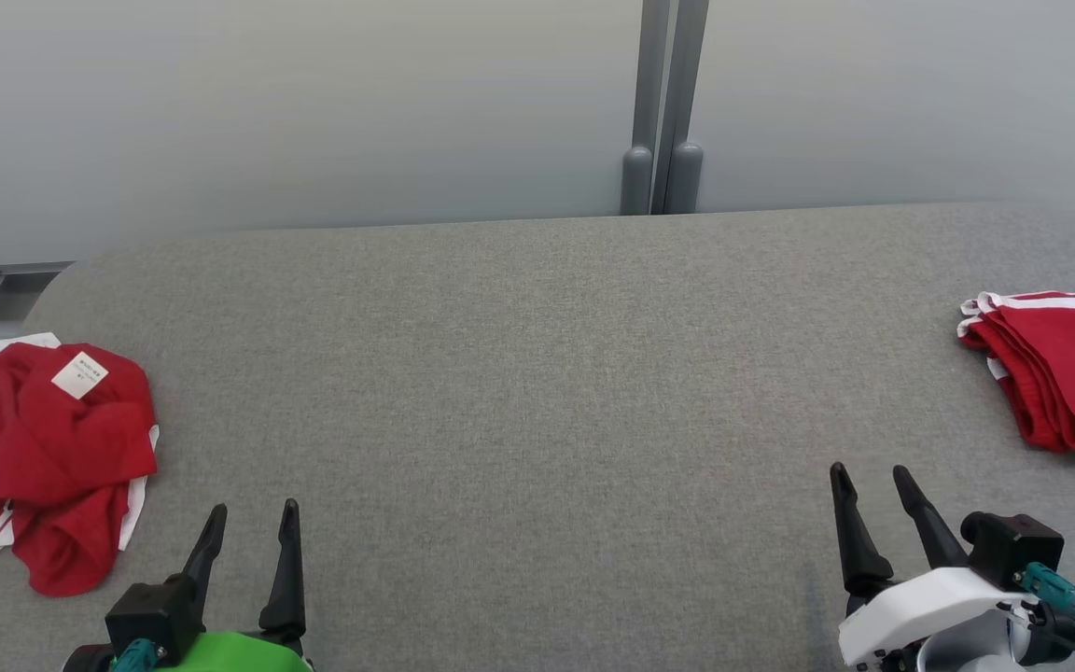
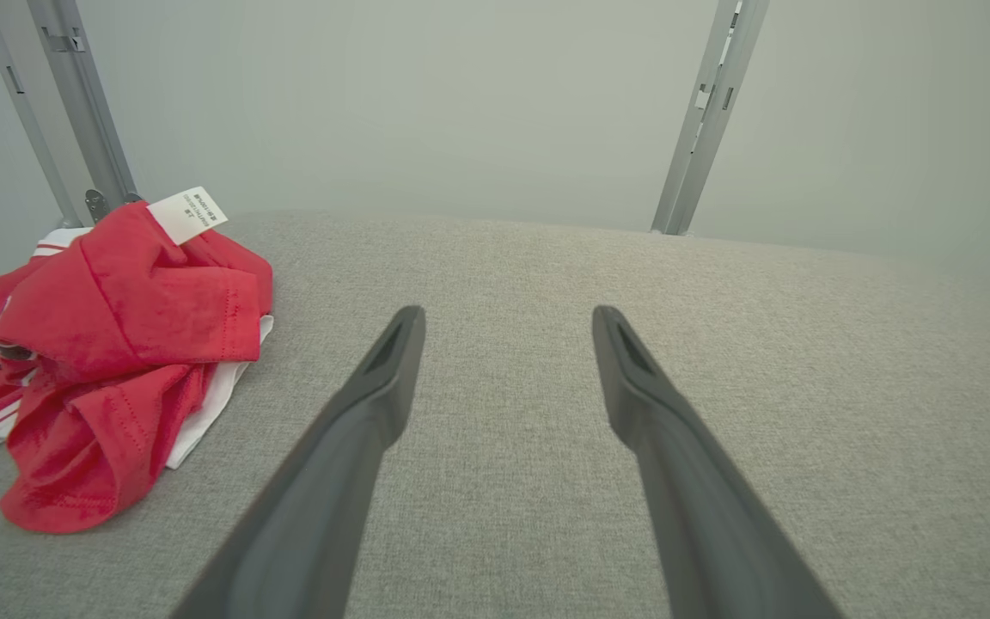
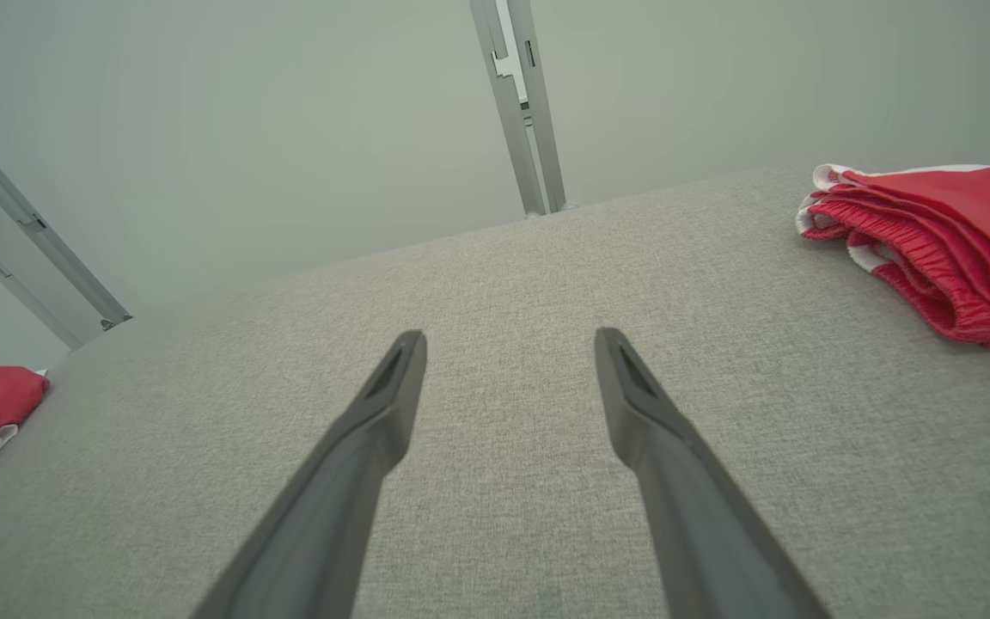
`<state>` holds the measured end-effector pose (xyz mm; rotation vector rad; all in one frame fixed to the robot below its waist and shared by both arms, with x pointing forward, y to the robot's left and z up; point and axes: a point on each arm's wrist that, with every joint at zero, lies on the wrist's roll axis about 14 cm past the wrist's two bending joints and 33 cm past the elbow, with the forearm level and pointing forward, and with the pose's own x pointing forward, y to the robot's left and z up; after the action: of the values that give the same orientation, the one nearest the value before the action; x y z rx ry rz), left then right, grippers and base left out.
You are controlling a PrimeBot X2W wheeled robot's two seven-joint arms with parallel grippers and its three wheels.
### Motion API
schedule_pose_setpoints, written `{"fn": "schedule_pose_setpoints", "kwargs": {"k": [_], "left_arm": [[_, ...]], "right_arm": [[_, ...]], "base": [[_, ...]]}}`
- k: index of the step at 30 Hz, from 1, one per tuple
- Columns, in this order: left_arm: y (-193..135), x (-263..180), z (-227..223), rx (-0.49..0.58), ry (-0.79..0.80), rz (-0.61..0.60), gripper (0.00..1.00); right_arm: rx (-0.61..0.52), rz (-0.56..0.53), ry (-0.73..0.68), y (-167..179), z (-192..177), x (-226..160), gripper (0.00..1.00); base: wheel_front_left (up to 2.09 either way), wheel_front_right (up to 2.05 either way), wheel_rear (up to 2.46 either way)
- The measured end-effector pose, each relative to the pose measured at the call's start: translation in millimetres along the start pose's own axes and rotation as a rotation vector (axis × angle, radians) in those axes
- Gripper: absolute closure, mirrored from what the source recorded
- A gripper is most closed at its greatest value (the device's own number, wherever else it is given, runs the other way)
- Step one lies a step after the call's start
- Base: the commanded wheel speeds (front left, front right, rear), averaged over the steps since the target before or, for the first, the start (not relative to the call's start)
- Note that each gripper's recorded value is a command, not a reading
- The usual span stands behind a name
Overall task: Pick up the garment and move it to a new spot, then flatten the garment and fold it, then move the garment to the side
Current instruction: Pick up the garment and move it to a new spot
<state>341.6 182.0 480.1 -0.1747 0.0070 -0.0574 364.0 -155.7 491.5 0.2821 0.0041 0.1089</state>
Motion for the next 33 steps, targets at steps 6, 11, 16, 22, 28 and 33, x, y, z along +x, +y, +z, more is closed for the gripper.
{"fn": "schedule_pose_setpoints", "kwargs": {"k": [6, 11, 16, 22, 28, 33], "left_arm": [[2, 1, 2, -0.001, -0.008, 0.004, 0.0], [5, 0, 6, 0.0, -0.02, 0.021, 0.0], [13, -8, 10, 0.004, -0.038, 0.056, 0.0], [32, -26, 9, 0.008, -0.039, 0.122, 0.0], [55, -51, 7, 0.015, -0.037, 0.203, 0.0], [76, -72, 9, 0.02, -0.046, 0.28, 0.0]], "right_arm": [[0.0, 0.005, 0.011, 2, -3, -1, 0.0], [0.0, 0.012, 0.026, 4, -7, -2, 0.0], [0.002, 0.041, 0.051, 14, -14, 0, 0.0], [0.006, 0.116, 0.079, 38, -23, 8, 0.0], [0.01, 0.202, 0.117, 67, -34, 17, 0.0], [0.01, 0.292, 0.152, 97, -45, 23, 0.0]], "base": [[0.0, 0.0, 0.0], [0.0, 0.0, 0.0], [0.0, 0.0, 0.0], [0.0, 0.0, 0.0], [0.0, 0.0, 0.0], [0.0, 0.0, 0.0]]}}
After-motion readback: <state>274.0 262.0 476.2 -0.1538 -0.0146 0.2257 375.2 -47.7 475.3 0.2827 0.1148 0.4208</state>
